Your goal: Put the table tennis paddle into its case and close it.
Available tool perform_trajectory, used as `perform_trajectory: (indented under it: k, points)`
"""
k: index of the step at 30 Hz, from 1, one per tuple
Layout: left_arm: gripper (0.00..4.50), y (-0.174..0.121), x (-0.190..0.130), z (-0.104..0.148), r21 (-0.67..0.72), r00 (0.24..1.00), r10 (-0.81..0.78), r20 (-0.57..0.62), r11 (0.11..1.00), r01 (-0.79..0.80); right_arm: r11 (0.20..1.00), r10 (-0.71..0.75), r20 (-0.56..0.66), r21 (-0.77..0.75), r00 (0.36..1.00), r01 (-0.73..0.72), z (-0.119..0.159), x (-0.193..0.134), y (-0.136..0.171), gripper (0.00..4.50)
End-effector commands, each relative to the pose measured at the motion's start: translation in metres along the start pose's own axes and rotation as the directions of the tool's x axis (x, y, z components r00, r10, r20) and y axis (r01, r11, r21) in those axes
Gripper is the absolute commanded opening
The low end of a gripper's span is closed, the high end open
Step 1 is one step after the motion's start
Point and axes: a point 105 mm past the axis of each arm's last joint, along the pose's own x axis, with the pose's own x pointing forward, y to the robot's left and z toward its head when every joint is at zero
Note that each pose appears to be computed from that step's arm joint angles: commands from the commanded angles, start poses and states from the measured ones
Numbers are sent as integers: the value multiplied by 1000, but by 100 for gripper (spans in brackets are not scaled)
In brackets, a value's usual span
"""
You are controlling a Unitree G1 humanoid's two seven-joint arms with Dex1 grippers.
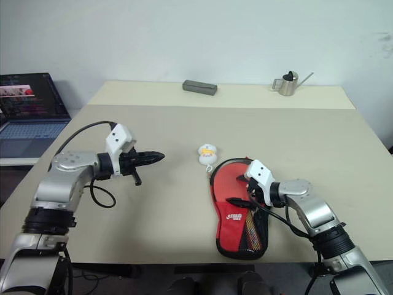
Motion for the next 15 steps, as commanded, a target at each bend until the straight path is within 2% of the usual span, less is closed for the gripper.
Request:
perform_trajectory:
  k: [1,7,10,15]
  points:
    - [0,-1,6,11,33,1000,11,14,999,-11,1000,-7,-77,15,997,8,-23,-3,0,448]
    - [0,-9,26,11,-65,1000,23,14,998,-22,1000,1,-69,16,998,1,-22,1,3,448]
    - [58,-17,35,13,-99,999,-1,37,995,5,1000,4,-68,17,998,-3,-22,1,5,450]
    - [238,-26,52,15,-116,998,-2,69,993,10,1000,11,-72,16,997,-10,-21,2,6,450]
